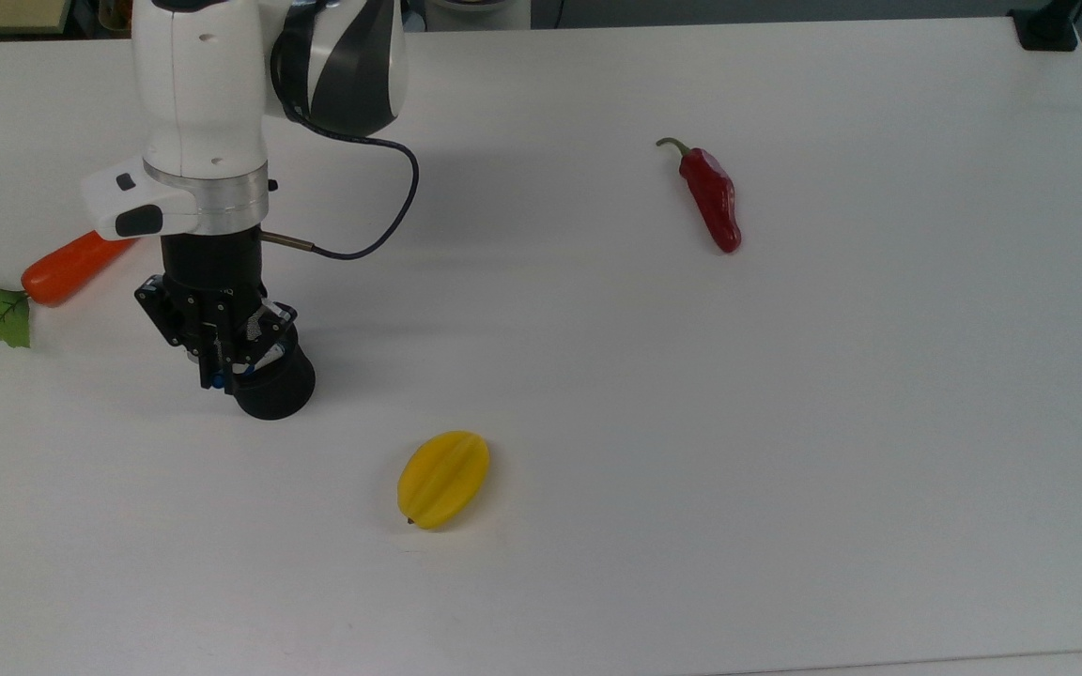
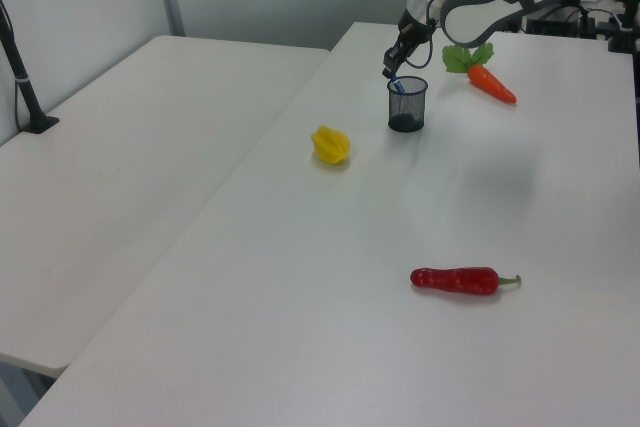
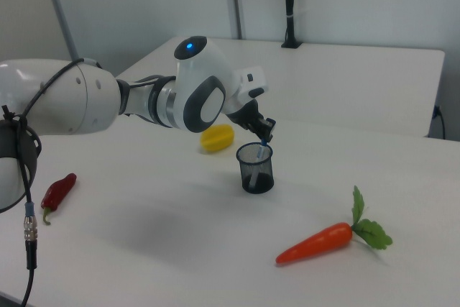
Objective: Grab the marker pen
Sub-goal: 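Lift the marker out of the cup and carry it toward the chili pepper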
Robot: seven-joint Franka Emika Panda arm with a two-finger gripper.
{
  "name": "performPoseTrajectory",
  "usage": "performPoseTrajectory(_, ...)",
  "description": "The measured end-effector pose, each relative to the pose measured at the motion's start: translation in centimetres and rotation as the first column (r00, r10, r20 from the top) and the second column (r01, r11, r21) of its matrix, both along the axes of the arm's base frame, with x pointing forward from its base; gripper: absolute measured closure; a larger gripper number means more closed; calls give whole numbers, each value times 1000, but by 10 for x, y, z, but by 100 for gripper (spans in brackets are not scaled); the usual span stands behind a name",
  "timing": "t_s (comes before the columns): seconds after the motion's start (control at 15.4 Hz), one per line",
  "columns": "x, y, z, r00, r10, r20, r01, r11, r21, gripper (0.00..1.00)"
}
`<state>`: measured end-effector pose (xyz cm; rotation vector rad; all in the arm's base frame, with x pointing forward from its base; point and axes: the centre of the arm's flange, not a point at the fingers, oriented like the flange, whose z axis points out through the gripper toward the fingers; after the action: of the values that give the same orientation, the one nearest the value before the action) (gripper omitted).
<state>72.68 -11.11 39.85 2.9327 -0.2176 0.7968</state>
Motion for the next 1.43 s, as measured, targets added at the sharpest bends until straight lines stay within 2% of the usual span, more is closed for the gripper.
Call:
performPoseTrajectory(0.19,1,0,7,1000,-1,11,1,1000,-1,82)
performPoseTrajectory(0.45,-3,0,40,999,-5,49,6,1000,-8,82)
performPoseTrajectory(0.91,-28,2,139,990,-19,138,22,1000,-21,82)
performPoseTrajectory(1.17,-43,22,157,999,-10,40,11,1000,-6,82)
performPoseTrajectory(1.43,-54,82,151,991,55,-125,-54,998,9,82)
